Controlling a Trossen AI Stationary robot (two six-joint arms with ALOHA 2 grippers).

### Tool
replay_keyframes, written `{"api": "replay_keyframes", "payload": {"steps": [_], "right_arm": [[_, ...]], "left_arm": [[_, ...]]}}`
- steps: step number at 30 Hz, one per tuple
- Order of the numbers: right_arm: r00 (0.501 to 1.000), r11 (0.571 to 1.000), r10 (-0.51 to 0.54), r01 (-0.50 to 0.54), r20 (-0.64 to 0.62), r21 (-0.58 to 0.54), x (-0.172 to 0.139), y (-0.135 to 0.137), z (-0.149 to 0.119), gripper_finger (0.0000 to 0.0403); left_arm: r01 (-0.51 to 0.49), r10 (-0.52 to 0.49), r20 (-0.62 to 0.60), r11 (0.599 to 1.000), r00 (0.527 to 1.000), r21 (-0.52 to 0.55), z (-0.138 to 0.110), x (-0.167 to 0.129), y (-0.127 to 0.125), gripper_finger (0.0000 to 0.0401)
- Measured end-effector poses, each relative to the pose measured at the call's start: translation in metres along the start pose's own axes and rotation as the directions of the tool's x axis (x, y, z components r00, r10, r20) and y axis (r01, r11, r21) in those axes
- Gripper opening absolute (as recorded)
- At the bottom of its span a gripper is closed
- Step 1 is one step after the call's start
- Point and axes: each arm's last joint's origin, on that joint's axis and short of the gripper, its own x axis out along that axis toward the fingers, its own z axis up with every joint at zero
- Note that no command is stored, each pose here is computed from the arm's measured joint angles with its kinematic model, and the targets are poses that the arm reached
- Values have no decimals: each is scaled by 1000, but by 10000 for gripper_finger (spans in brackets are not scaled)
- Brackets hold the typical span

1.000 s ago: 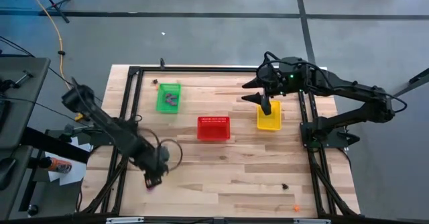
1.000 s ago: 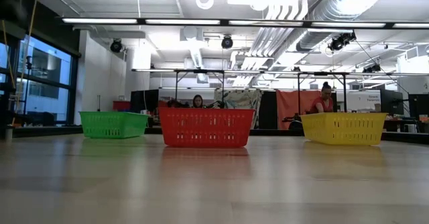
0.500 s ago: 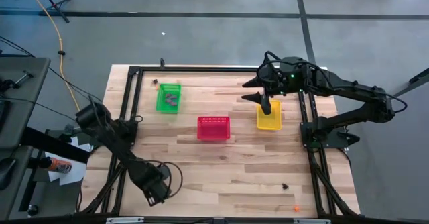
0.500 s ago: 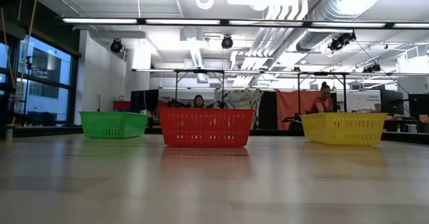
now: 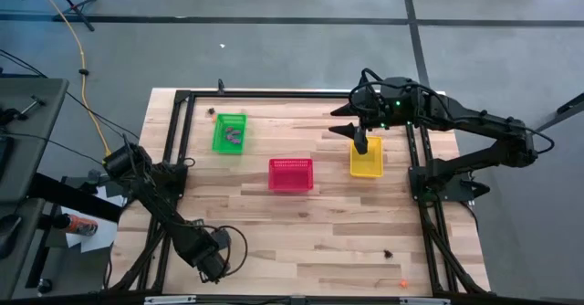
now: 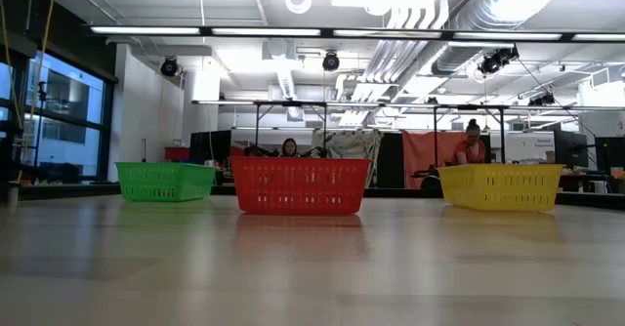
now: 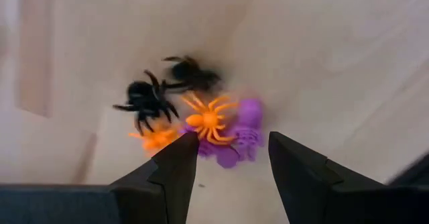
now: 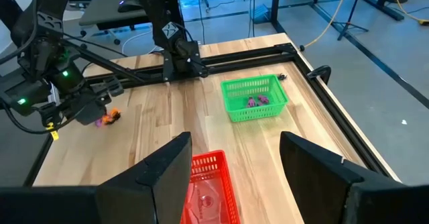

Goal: Sort Halloween decoration
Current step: Put the purple skeleton toy into the green bin

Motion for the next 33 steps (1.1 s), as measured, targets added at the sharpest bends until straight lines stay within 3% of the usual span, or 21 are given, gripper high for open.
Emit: {"api": "replay_keyframes", "payload": {"steps": [6, 15, 22, 33], "right_arm": [[1000, 1000, 0, 0, 0, 0, 0, 0, 0, 222], [1000, 1000, 0, 0, -1, 0, 0, 0, 0, 222], [1000, 1000, 0, 0, -1, 0, 0, 0, 0, 222], [999, 1000, -11, 10, -40, -12, 14, -4, -4, 222]], "left_arm": [[-118, 118, -1, 993, 993, 19, 0, -2, 12, 172], [-36, 35, 5, 998, 999, 47, -3, -21, 1, 172], [99, -97, 30, 992, 995, -80, -10, -19, -19, 172], [-15, 16, 1, 995, 1000, -100, -7, 14, -25, 172]]}}
